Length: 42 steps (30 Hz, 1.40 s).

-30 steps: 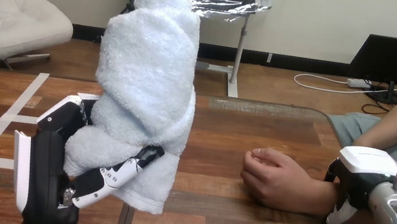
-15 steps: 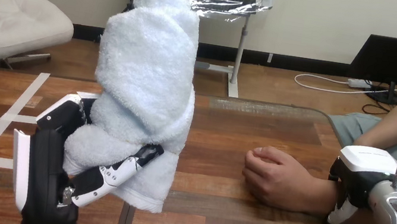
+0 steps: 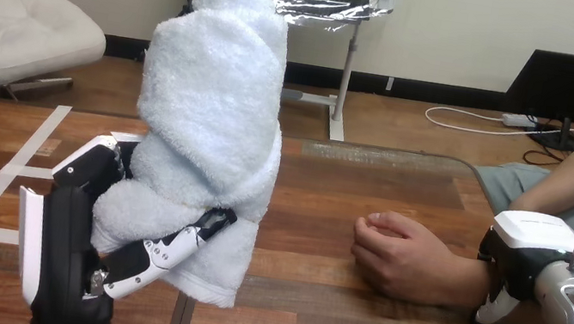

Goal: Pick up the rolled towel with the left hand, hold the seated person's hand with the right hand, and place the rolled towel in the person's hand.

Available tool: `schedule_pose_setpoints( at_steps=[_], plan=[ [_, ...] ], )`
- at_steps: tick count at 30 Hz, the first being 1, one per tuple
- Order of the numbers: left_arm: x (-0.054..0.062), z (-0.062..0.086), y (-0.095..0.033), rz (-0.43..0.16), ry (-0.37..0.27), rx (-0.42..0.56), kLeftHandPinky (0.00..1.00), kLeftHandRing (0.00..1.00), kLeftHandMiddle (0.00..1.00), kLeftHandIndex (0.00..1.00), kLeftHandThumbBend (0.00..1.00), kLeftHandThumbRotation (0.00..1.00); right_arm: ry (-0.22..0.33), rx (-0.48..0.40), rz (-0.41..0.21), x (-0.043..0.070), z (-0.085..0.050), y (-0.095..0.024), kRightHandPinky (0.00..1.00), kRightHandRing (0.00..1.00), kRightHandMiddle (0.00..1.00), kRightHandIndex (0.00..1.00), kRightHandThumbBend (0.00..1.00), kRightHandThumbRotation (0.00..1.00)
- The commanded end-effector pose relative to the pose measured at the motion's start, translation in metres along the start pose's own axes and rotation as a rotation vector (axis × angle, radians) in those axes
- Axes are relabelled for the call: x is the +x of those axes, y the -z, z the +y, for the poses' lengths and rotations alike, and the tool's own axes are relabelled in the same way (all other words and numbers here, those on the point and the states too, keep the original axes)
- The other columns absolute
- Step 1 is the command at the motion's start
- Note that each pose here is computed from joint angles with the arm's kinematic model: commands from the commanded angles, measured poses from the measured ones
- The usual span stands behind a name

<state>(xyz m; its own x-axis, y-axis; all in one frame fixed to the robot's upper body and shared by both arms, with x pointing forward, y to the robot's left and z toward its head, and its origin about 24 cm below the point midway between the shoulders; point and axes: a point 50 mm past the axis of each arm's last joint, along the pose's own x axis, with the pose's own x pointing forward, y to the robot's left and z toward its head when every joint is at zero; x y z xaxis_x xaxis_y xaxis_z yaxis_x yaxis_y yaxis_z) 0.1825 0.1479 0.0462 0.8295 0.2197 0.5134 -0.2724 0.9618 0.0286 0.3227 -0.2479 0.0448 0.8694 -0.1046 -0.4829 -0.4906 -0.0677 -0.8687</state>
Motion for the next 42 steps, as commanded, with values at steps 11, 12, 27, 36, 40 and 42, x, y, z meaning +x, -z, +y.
schedule_pose_setpoints(
  at_steps=[11,12,27,36,40,42],
  plan=[
    [0.010,-0.006,-0.013,-0.076,-0.039,-0.050,0.32,0.35,0.42,0.48,0.57,0.00,-0.016,0.035,0.024,-0.002,0.008,0.012,0.26,0.38,0.49,0.47,0.61,0.00],
    [0.010,-0.006,-0.013,-0.075,-0.040,-0.053,0.32,0.35,0.42,0.48,0.57,0.00,-0.007,0.040,0.021,-0.002,0.008,0.012,0.26,0.38,0.49,0.47,0.62,0.00],
    [0.011,-0.006,-0.011,-0.075,-0.033,-0.050,0.31,0.35,0.42,0.47,0.57,0.00,0.037,0.077,0.023,-0.009,-0.010,0.014,0.30,0.40,0.48,0.47,0.65,0.00],
    [0.011,-0.008,-0.010,-0.067,-0.021,-0.057,0.32,0.36,0.42,0.47,0.58,0.00,0.098,0.110,0.002,-0.018,-0.024,0.014,0.23,0.32,0.42,0.45,0.67,0.00],
    [0.012,-0.010,-0.010,-0.065,-0.017,-0.063,0.32,0.36,0.42,0.48,0.58,0.00,0.126,0.121,-0.006,-0.022,-0.029,0.015,0.21,0.30,0.41,0.45,0.69,0.00],
    [0.012,-0.011,-0.009,-0.066,-0.010,-0.075,0.32,0.36,0.43,0.48,0.58,0.00,0.152,0.126,-0.027,-0.025,-0.033,0.015,0.20,0.29,0.39,0.44,0.70,0.00]
  ],
)
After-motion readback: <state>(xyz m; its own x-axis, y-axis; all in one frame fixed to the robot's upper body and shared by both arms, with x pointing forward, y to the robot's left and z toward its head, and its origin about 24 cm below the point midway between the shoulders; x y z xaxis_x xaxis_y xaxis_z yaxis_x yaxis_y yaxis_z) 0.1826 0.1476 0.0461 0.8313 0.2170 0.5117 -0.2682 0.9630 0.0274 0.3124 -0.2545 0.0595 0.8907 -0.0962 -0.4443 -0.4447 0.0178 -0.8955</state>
